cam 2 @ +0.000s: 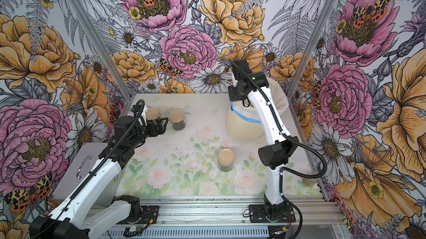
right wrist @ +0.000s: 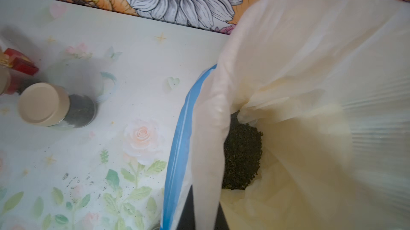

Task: Empty moldy tea leaves from jars
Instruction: Move the trash bin to the center of the board.

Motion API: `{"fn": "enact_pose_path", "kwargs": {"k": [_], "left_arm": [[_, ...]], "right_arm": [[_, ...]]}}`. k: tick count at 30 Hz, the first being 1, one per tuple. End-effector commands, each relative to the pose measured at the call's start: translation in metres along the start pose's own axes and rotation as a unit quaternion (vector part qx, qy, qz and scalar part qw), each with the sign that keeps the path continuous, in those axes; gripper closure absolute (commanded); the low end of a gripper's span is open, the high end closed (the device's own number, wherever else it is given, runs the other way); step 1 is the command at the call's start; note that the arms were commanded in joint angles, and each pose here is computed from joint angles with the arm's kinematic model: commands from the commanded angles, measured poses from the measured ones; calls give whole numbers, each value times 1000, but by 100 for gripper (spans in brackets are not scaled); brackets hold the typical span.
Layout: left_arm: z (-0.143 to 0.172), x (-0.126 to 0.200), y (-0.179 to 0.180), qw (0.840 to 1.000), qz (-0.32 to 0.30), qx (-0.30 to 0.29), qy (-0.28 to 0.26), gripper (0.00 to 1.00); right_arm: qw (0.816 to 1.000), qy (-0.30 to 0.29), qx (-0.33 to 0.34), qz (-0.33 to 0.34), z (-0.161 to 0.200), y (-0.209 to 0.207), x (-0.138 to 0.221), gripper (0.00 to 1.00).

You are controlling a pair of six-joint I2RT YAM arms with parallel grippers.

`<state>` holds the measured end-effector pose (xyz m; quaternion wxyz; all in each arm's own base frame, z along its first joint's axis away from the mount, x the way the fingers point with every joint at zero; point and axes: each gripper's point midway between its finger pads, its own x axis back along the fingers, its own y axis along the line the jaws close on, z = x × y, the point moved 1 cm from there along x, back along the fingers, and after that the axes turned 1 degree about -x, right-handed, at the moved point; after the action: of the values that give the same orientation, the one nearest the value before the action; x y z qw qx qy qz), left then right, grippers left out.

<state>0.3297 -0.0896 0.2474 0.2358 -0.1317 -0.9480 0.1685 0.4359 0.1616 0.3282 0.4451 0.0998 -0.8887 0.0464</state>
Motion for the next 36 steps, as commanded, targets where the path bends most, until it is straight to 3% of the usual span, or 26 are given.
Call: {"fn": "enact_pose_path", "kwargs": {"k": [1, 7, 13, 36], "left_arm": [[1, 1, 4, 1000, -16, 2, -1, 1], [2, 3, 5, 1000, -24, -3, -1, 1], [6, 1, 4, 1000, -28, -8, 4, 1], [11, 0, 3, 999, -36, -18, 10, 1]], "right_arm": [[996, -69, 46, -13, -33, 30, 9, 100], [989, -71, 122, -33, -34, 68, -9, 100], [981, -68, 179, -25, -31, 81, -21, 100], [962, -60, 266, -33, -7, 154, -43, 100]]}}
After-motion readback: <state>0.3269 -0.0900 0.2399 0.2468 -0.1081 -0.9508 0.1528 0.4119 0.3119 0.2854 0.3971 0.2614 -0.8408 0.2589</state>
